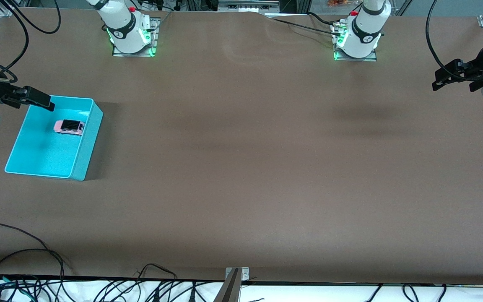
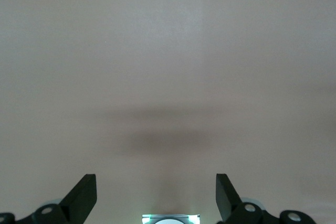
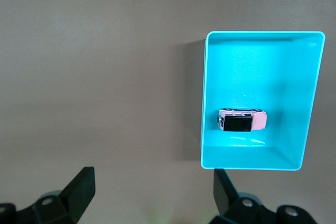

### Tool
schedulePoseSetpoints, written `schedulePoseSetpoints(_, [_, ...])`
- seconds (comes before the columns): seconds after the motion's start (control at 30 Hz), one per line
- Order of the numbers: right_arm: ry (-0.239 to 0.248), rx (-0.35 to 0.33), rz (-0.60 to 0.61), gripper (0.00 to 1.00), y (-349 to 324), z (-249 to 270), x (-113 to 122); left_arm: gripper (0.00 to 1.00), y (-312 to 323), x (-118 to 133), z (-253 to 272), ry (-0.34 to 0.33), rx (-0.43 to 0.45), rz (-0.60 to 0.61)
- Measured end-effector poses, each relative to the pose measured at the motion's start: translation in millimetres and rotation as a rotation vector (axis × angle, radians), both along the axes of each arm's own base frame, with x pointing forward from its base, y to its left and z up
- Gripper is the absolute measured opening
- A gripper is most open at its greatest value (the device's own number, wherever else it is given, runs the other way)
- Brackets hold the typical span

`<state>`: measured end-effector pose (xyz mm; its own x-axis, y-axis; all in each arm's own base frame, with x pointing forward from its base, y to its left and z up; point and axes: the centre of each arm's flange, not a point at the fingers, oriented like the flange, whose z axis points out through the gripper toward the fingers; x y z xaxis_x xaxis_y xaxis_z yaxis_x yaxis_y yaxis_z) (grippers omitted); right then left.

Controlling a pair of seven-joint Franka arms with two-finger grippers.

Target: Wind and store pink jeep toy

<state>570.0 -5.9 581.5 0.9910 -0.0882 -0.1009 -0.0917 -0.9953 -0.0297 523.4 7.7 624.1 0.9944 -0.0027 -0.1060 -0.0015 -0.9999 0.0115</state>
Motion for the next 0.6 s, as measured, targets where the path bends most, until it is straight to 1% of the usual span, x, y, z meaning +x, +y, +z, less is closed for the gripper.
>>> schedulePoseSetpoints(0.6, [-0.001, -0.011, -0.003, 1.00, -3.6, 0.0, 0.2, 1.00, 0.1, 0.3, -0.5, 0.001, 0.000, 0.000])
